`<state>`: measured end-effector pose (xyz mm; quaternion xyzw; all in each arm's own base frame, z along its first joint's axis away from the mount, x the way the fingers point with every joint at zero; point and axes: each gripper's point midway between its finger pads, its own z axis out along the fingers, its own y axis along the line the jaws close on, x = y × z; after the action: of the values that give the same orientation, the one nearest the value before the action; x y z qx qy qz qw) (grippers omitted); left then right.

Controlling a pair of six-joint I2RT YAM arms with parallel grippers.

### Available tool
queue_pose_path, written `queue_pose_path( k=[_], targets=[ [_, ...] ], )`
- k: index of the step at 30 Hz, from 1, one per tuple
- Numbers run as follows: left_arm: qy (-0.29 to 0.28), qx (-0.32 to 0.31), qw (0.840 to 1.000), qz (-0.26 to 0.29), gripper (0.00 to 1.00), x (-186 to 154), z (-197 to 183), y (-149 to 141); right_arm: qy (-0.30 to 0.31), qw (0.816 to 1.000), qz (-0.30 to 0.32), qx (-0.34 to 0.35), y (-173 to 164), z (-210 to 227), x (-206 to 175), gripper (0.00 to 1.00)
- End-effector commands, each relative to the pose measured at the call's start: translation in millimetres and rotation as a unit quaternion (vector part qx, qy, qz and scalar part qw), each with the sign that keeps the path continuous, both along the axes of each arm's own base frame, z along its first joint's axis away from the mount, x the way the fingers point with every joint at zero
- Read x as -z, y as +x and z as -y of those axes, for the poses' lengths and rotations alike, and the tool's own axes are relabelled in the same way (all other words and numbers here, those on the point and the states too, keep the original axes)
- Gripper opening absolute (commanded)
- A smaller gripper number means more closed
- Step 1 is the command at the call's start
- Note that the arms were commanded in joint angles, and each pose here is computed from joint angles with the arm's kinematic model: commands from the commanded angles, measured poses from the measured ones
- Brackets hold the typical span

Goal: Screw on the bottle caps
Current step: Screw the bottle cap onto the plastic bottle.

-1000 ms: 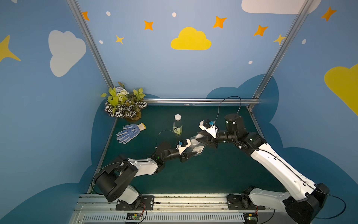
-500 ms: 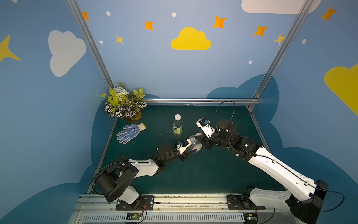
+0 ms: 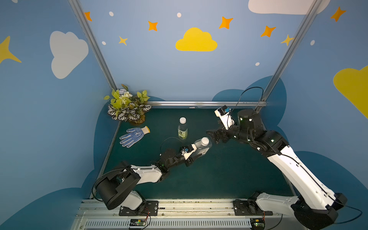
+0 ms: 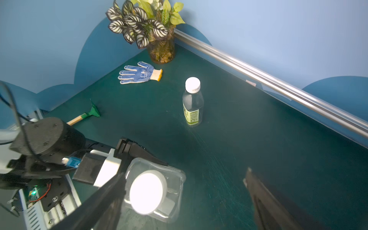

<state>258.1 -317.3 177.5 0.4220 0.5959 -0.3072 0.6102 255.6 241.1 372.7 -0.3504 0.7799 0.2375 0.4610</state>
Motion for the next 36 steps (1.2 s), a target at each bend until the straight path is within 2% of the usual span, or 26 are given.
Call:
queue_pose_path(
  k=[1,5,8,11,16,19,26,32,36],
  targets=[
    [-0.014,0.022,1.000,0.012,0.24,-9.3,2.1,-6.9,0.014,0.992,-0.001,-0.126,-40.0,-2.4,-7.2,0.98],
    [-0.032,0.078,0.996,0.002,0.25,-14.9,5.7,-22.1,-0.009,0.966,0.020,-0.258,-71.7,-2.9,10.6,0.98],
    [-0.046,0.127,0.991,-0.007,0.25,-22.0,8.9,-34.4,-0.037,0.948,0.028,-0.315,-82.8,-2.9,34.3,0.97],
    [-0.052,0.169,0.984,-0.019,0.25,-26.3,11.8,-44.0,-0.045,0.934,0.047,-0.352,-84.8,-7.0,45.7,0.91],
    [-0.049,0.203,0.977,-0.030,0.25,-26.2,16.4,-51.1,-0.026,0.921,0.067,-0.383,-82.1,-18.7,46.5,0.89],
    [-0.050,0.213,0.975,-0.035,0.25,-26.9,18.6,-52.2,-0.022,0.917,0.065,-0.394,-81.1,-24.4,49.9,0.84],
    [-0.052,0.219,0.973,-0.041,0.25,-27.5,21.0,-50.9,-0.034,0.913,0.055,-0.403,-79.7,-31.4,59.6,0.63],
    [-0.052,0.214,0.975,-0.042,0.25,-26.3,20.8,-48.8,-0.037,0.911,0.056,-0.408,-82.0,-34.3,62.2,0.48],
    [-0.053,0.193,0.979,-0.039,0.24,-25.8,19.4,-41.8,-0.042,0.913,0.057,-0.403,-81.9,-34.5,64.7,0.43]
  ],
)
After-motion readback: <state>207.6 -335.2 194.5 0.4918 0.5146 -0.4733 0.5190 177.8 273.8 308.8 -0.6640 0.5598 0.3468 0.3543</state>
